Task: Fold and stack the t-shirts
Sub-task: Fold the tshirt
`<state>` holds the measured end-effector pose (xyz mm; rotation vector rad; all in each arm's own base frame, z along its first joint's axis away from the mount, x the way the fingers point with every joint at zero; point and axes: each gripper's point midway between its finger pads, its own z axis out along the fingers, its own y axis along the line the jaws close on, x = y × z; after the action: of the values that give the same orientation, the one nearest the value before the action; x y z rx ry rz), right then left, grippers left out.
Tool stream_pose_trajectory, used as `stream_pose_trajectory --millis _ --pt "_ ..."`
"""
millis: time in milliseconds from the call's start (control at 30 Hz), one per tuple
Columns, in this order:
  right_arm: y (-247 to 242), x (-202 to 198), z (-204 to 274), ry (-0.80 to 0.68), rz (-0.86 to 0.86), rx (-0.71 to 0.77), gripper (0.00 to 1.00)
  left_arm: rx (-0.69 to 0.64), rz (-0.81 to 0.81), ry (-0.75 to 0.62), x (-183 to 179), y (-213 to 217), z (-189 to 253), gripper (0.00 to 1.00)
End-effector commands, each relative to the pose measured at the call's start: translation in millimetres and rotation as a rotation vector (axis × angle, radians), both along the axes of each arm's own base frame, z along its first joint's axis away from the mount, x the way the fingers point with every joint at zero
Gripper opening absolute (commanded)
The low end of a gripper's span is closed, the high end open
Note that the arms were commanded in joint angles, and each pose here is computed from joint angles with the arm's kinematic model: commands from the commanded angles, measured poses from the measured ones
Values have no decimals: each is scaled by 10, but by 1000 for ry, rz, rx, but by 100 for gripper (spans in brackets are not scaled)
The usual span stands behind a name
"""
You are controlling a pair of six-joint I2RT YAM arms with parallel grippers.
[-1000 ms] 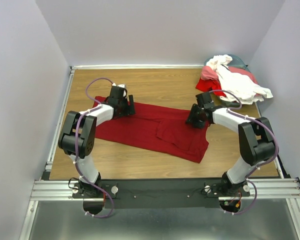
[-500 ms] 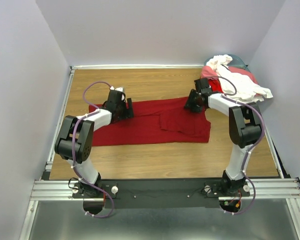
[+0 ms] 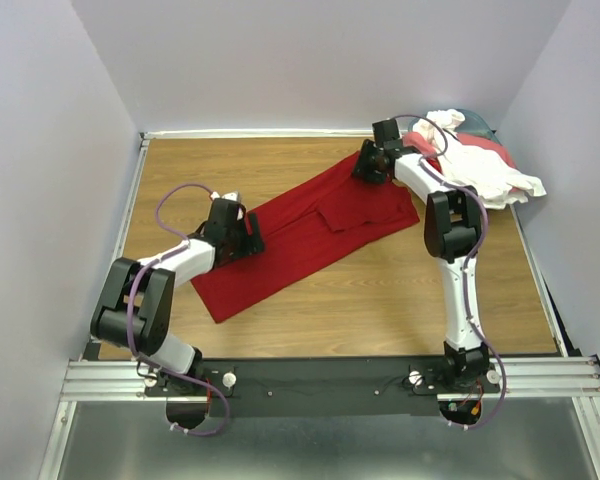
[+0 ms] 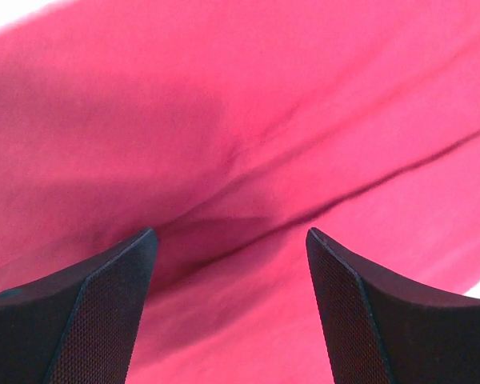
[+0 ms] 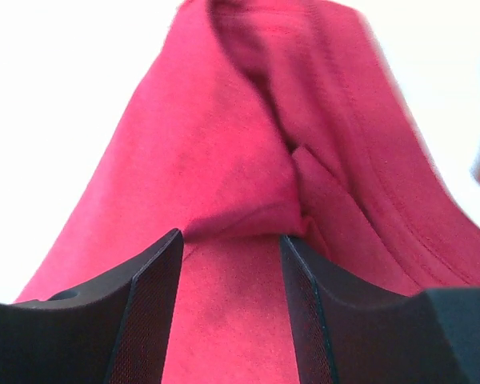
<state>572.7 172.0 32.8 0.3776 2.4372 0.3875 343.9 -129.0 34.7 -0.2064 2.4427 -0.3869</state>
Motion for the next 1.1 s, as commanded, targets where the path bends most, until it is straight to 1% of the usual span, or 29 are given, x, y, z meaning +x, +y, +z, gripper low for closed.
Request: stream_pose_trajectory --millis 0,67,133,233,267,333,367,433,467,567,600,633,667,700,733,833,867,933,1000,1067 --pt "-9 -129 -611 167 24 -10 60 -28 40 105 -395 14 -128 84" --pt "88 -17 -556 145 38 27 60 -56 41 100 -491 -18 -83 84" --pt "145 74 -430 114 52 55 60 -46 59 94 -535 31 -41 84" --pt "180 137 -239 76 66 69 60 -37 69 37 -483 71 187 84" --pt "191 168 -55 44 73 75 61 -18 85 18 -441 112 281 84" --pt "201 182 155 7 89 73 61 -13 83 -25 -380 123 455 84" --pt "180 183 351 -26 99 66 61 -18 81 -47 -343 110 575 84" --pt "159 174 589 -65 106 57 61 -17 71 -73 -314 91 679 84" --pt "143 157 847 -109 112 49 61 -20 62 -89 -309 69 734 84" --pt "65 30 1012 -122 113 25 61 -22 14 -83 -385 -46 704 83" --pt "49 -23 1198 -150 118 20 61 -24 -2 -77 -416 -85 683 83" --pt "31 -84 1239 -150 118 18 61 -26 -42 -72 -482 -198 659 83" --pt "-4 -200 1234 -134 117 12 61 -30 -61 -69 -525 -252 629 83" --pt "-28 -264 1085 -98 116 5 61 -31 -87 -68 -572 -322 613 83" --pt "-45 -405 1042 -71 119 5 61 -35 -107 -68 -612 -379 606 83" --pt "-52 -643 891 -14 132 16 61 -54 -174 -62 -773 -583 559 83" --pt "-89 -785 754 26 130 13 61 -57 -196 -57 -835 -643 522 83" --pt "-118 -891 666 44 130 8 61 -67 -208 -50 -896 -699 468 83" --pt "-183 -1027 464 89 128 -19 61 -92 -254 -28 -1006 -822 414 83" --pt "-221 -1073 344 111 127 -35 60 -110 -268 -16 -1061 -893 328 83"
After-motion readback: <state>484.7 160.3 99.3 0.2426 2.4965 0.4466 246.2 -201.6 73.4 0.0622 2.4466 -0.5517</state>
